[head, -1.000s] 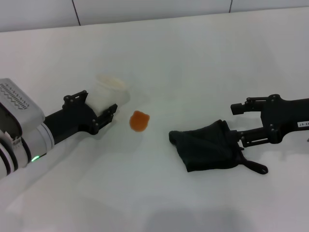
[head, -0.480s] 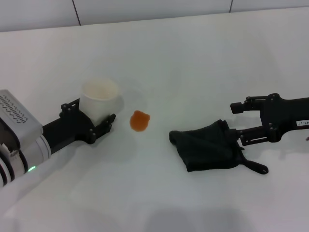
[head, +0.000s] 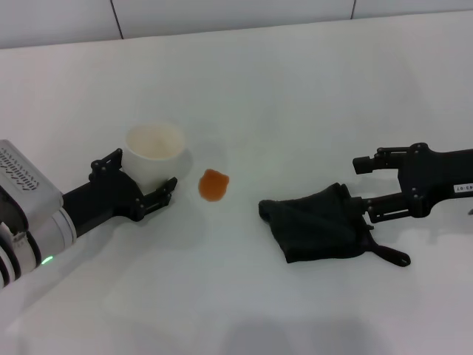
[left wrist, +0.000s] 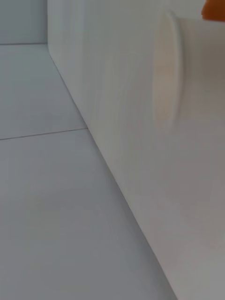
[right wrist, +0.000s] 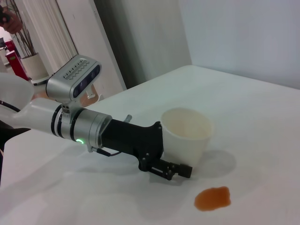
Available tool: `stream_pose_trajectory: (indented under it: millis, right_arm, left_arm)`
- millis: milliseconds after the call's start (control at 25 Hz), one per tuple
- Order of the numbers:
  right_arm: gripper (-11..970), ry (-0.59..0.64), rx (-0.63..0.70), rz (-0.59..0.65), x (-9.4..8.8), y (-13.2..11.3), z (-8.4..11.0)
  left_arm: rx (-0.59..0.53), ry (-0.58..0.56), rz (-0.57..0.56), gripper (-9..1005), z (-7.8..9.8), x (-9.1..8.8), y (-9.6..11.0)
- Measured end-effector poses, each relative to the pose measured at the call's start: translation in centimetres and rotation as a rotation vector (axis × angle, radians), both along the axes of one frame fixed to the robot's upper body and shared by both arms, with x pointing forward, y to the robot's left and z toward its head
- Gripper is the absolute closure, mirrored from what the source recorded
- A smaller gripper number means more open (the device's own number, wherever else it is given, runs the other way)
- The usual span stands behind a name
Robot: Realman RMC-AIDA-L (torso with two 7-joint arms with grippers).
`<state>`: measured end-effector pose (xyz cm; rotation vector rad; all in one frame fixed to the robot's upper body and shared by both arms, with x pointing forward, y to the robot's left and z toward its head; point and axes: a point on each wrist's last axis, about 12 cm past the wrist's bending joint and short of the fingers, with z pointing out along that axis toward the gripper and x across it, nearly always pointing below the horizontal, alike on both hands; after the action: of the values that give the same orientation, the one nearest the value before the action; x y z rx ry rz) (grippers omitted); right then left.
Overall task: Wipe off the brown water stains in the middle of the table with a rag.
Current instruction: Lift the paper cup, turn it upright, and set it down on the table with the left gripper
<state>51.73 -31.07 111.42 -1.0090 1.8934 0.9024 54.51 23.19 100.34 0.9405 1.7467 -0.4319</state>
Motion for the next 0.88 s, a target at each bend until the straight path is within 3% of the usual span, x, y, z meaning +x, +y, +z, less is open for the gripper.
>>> stream_pose_trajectory:
  millis: [640,880]
  right_arm:
    - [171,-0.005,0.0,0.003,0.2,0.1,0.1]
    - [173,-0.005,0.0,0.005,0.2,0.1,0.1]
  left_arm:
    - [-0.007,0.011,0.022,212,-0.4,-0.6,0.5]
    - [-0.07,-0.009,0.02,207,-0.1,-1.3,0.9]
